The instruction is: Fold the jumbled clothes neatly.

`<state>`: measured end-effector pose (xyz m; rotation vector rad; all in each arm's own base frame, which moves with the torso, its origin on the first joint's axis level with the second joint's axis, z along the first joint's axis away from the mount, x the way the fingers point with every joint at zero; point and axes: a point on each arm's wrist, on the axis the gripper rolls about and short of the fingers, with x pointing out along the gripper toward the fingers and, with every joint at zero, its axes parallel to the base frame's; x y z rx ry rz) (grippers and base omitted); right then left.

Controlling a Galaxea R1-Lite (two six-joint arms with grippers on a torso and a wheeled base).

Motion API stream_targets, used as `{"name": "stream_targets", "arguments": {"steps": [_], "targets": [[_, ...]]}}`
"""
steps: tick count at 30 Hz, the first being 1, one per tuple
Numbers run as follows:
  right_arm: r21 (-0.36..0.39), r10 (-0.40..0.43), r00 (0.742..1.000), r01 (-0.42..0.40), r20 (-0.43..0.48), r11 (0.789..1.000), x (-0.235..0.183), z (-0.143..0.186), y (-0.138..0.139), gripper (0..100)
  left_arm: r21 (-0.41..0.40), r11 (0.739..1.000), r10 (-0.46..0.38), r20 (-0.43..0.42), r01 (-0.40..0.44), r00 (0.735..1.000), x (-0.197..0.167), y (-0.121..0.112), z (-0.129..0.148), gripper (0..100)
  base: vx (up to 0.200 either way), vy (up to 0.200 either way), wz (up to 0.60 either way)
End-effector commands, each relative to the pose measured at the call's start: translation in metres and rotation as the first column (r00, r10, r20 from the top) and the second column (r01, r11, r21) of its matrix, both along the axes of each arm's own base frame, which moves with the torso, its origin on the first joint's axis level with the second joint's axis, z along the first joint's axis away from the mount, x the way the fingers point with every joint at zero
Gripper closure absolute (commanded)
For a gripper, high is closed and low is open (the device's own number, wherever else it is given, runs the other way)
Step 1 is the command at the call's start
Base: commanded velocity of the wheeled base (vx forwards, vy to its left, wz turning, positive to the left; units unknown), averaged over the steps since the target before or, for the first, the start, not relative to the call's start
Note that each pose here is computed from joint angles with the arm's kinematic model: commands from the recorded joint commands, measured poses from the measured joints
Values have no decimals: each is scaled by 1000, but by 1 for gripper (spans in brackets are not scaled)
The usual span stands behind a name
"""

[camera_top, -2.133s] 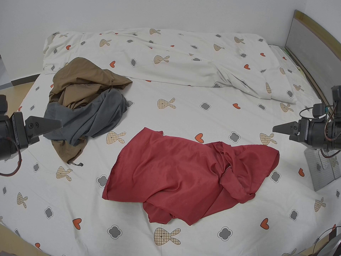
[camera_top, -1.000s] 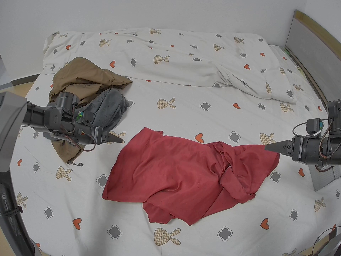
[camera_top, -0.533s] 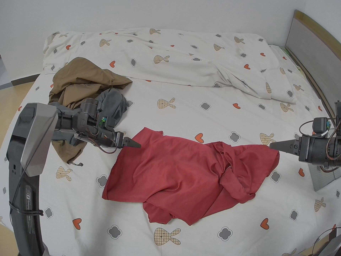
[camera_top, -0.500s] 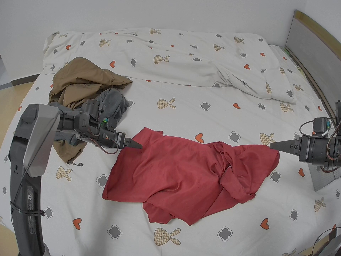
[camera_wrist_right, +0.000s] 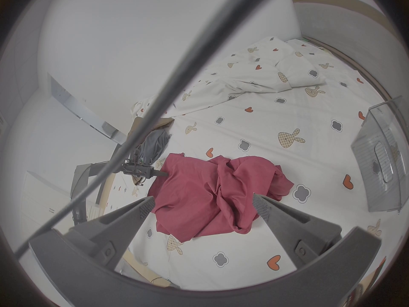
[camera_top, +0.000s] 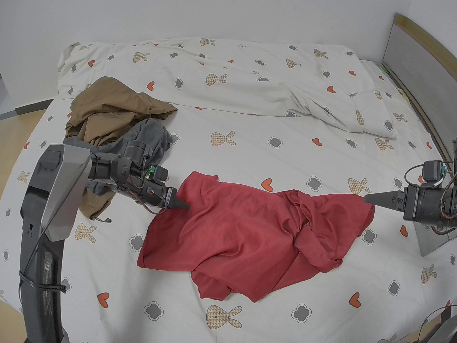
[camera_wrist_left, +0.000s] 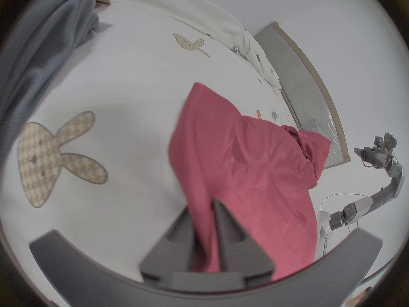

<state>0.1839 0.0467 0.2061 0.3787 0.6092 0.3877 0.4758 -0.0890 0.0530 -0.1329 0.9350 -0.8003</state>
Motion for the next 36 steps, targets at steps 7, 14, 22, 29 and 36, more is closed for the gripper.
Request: {"name": "stream_targets", "arguments": {"steps": [7,14,22,29,36], "targets": [[-10,-6,999,6,-47,1000,3,-11,-1,0,-21,994,109,127,-107,986,-51,54,106,100,0,0,0],[-34,-12,992,7,-127,999,23,-28,3,0,-38,986,169,215,-164,962,-117,79,167,100,0,0,0],[-49,-25,983,16,-180,999,46,-46,6,0,-72,968,252,306,-242,918,-164,100,193,100,0,0,0],[-77,-32,974,15,-222,997,81,-77,21,0,-83,959,284,310,-272,907,-182,105,182,100,0,0,0],[-71,22,970,-40,-242,997,108,-92,47,0,-78,958,286,273,-276,919,-191,104,169,100,0,0,0]]}}
